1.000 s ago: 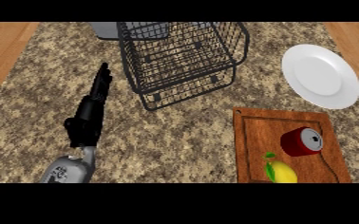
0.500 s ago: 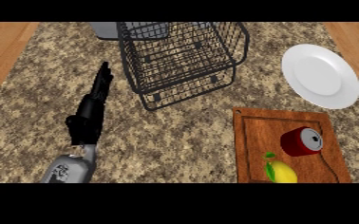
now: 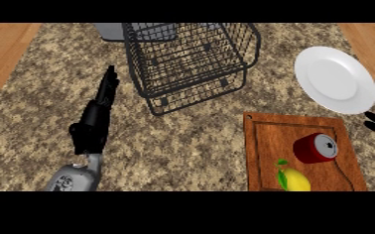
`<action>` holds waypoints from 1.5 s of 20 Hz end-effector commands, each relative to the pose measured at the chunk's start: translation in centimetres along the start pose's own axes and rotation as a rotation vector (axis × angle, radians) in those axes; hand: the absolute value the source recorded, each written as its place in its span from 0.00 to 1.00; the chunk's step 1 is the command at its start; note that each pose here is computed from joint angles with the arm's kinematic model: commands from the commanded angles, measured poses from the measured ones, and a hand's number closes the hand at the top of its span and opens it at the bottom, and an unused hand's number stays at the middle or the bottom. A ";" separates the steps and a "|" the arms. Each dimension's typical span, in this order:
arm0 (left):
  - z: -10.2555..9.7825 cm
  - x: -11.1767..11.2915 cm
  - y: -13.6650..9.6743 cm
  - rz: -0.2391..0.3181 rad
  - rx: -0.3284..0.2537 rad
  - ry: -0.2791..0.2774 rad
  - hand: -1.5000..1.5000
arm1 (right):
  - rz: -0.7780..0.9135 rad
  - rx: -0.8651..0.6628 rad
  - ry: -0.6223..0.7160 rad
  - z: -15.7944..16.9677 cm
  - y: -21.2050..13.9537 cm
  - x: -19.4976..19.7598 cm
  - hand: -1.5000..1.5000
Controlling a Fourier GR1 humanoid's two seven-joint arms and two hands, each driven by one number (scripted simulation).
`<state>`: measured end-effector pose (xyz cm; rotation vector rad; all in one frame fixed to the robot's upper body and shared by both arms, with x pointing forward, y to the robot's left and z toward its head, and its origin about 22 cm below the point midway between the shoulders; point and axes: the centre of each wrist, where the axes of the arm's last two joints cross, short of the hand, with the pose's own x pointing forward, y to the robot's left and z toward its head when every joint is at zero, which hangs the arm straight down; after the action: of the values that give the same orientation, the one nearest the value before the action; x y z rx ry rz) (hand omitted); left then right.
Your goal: Pick the can from the cutting board and place it in the tiered basket
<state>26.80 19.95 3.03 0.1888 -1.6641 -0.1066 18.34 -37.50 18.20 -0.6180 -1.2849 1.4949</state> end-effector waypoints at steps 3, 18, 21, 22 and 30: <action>0.8 -0.5 0.5 0.006 0.007 0.012 0.50 | 0.021 -0.005 0.043 -0.8 3.2 -0.2 0.00; 1.5 -0.5 0.4 0.008 -0.007 0.000 0.50 | -0.072 0.040 0.018 -3.1 5.4 -4.0 0.00; -0.1 -0.2 0.2 0.000 0.012 -0.012 0.50 | -0.080 0.045 0.002 -3.9 6.8 -3.1 0.00; 1.2 -0.9 -1.1 0.000 -0.001 -0.014 0.50 | -0.089 0.042 0.009 -4.0 6.0 -4.4 0.00; 0.5 0.0 1.1 0.002 -0.016 0.008 0.50 | -0.104 0.081 0.012 -5.1 7.7 -3.2 0.00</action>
<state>26.67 20.34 2.96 0.1977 -1.6639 -0.1082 20.92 -38.14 10.49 -0.5518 -1.2415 1.4406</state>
